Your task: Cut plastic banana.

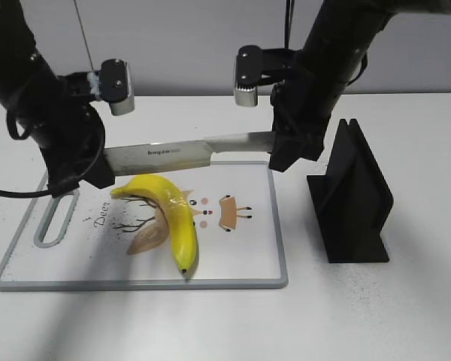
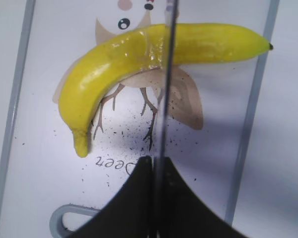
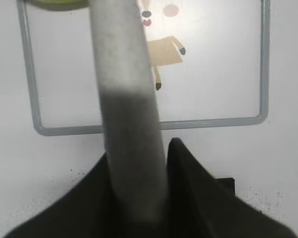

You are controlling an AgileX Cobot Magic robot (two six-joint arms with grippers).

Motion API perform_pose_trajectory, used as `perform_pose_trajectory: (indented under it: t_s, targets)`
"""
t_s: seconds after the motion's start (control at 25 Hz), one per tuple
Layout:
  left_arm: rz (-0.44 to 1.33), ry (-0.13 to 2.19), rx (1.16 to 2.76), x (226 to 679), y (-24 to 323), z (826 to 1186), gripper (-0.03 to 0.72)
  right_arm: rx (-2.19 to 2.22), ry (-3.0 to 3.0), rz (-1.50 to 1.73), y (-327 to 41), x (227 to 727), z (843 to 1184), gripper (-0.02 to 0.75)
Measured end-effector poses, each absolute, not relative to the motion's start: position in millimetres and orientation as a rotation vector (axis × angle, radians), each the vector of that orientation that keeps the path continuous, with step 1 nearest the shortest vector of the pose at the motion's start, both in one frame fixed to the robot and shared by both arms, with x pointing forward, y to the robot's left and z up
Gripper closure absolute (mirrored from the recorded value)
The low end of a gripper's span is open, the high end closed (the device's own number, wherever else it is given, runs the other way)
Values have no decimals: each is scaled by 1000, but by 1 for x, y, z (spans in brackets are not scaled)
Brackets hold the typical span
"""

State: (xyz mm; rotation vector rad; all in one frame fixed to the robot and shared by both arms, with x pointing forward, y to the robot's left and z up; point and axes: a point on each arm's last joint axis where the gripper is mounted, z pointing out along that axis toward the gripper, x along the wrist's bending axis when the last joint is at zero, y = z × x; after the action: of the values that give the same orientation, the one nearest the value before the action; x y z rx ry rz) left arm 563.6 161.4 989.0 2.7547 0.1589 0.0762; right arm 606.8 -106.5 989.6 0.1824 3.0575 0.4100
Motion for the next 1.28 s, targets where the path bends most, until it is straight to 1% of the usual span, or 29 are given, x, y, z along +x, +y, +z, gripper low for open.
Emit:
perform_pose_trajectory:
  t_s: [0.16, 0.28, 0.32, 0.4, 0.48, 0.56, 0.64, 0.68, 0.72, 0.8, 1.0, 1.16, 1.28]
  targets:
    - [94, 109, 2738, 557, 162, 1009, 694, 171, 3025, 436, -109, 600, 1013, 533]
    - [97, 101, 2735, 556, 162, 1011, 686, 166, 3016, 438, -110, 599, 1017, 533]
    - [97, 100, 2734, 556, 162, 1012, 670, 166, 3016, 438, -110, 599, 1017, 533]
    - [94, 101, 2733, 555, 162, 1012, 608, 166, 3012, 438, -110, 600, 1017, 533]
    - [87, 107, 2724, 555, 161, 1012, 485, 166, 3010, 437, -110, 600, 1017, 534]
    - [74, 116, 2711, 554, 160, 1012, 318, 165, 3008, 431, -110, 600, 1017, 542]
    - [59, 134, 2684, 554, 158, 1013, 126, 166, 3005, 422, -111, 601, 1017, 547]
    - [59, 149, 2670, 554, 157, 1014, 74, 168, 3004, 420, -111, 601, 1017, 552]
    - [63, 167, 2660, 555, 156, 1014, 42, 168, 3004, 417, -111, 601, 1017, 552]
    - [73, 203, 2646, 557, 155, 1017, 20, 170, 3003, 409, -112, 601, 1017, 554]
    - [148, 370, 2615, 569, 154, 1036, 16, 178, 2984, 411, -113, 600, 1022, 573]
    - [223, 586, 2595, 580, 157, 1056, 19, 197, 2957, 420, -115, 597, 1035, 575]
    - [231, 758, 2550, 584, 159, 1071, 21, 250, 2948, 428, -117, 593, 1044, 575]
